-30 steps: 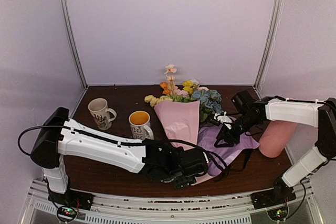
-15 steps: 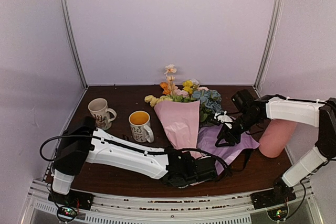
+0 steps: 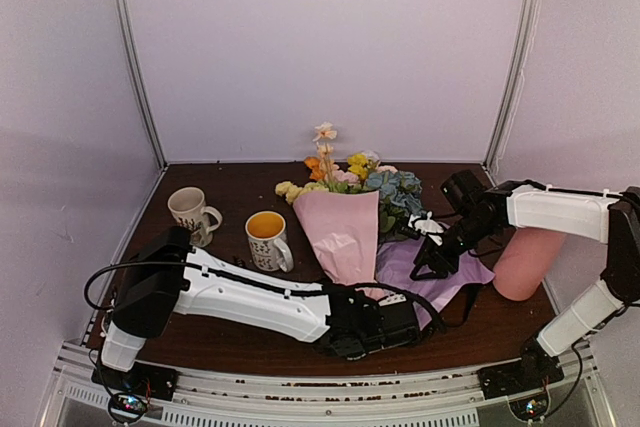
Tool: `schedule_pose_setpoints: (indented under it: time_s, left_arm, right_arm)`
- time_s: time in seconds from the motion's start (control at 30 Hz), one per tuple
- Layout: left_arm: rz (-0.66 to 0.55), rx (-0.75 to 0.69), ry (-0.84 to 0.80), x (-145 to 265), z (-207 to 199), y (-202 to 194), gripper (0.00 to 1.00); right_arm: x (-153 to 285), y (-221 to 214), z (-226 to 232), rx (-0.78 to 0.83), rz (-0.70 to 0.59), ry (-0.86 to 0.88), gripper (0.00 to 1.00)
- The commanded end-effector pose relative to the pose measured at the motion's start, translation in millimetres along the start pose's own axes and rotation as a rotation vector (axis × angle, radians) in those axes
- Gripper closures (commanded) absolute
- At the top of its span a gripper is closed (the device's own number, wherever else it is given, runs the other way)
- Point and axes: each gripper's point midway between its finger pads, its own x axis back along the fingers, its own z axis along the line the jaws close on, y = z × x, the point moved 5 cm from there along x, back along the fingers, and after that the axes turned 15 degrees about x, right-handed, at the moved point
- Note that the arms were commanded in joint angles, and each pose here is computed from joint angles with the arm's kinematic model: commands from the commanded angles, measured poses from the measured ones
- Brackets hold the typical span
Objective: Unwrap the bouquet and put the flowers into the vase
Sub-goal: Unfold the two-thirds folded wrapping paper from the folded wrapping paper.
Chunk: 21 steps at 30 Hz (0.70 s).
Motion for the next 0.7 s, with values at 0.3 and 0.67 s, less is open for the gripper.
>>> schedule_pose_setpoints:
  time_s: [0.3,0.67]
  left_arm:
    - [0.079,0.245,0.124,50.0,68.5,-23.1,0.96]
    - [0.241,0.316,0.129,43.2,66.8,-75.5,0.51]
  right_arm:
    - [7.2,5.6,-2.4,0.023,0.0,-0.024,0.54]
    - [7.8,6.0,-1.9,0.025,0.0,-0.022,0.54]
